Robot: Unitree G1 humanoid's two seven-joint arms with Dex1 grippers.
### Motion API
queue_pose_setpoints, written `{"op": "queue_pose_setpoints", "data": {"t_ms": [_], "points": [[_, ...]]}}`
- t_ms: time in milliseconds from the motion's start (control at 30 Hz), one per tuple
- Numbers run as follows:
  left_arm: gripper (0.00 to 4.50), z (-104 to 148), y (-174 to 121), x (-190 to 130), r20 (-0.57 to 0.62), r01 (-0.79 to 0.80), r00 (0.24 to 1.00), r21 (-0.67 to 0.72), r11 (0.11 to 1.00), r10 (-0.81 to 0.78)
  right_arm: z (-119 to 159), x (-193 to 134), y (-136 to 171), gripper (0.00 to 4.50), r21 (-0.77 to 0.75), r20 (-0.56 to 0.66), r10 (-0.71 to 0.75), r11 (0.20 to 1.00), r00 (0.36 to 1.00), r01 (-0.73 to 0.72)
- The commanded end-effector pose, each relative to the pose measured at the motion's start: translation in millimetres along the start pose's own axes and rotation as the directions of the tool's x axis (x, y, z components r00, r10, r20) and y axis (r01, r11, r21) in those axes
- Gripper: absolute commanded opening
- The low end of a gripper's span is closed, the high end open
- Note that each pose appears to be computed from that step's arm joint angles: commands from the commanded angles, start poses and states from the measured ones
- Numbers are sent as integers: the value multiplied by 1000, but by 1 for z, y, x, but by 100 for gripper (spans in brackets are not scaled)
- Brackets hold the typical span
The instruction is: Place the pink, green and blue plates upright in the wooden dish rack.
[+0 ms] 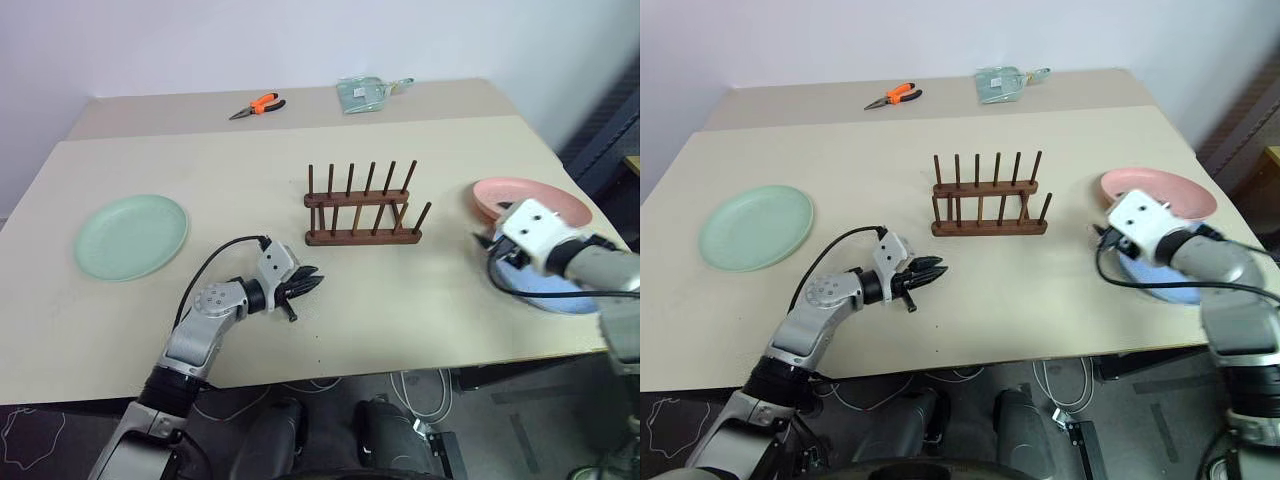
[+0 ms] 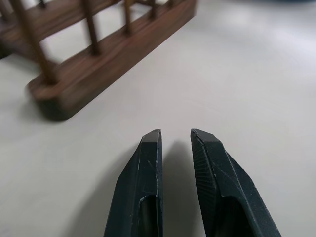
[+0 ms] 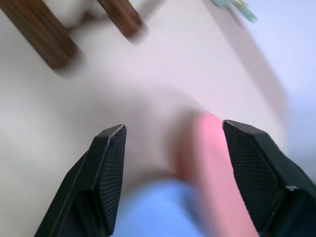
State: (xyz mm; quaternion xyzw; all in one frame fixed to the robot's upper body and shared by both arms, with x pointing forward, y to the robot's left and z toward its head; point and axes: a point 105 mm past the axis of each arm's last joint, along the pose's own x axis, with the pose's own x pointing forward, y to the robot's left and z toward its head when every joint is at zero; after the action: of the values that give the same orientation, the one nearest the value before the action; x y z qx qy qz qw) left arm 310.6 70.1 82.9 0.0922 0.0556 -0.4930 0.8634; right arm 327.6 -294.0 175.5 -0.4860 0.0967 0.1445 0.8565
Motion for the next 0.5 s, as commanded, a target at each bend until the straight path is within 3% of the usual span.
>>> {"op": "queue_pose_setpoints", "data": {"t_ms": [33,267,367,500], "points": [[92,15,-5,1,41,30,999,29,999,-32,-18,2,-13,327,-97,-70,-44,995,997,37],[92,23,-6,7,65,40,997,34,999,-42,-60,24,-19,327,-227,-205,-96,973,974,48],[92,24,-8,5,68,41,997,34,999,-43,-67,29,-20,253,-250,-216,-106,967,971,50],[92,21,-10,1,63,37,997,30,999,-38,-61,30,-21,58,-266,-184,-120,962,976,68]]}}
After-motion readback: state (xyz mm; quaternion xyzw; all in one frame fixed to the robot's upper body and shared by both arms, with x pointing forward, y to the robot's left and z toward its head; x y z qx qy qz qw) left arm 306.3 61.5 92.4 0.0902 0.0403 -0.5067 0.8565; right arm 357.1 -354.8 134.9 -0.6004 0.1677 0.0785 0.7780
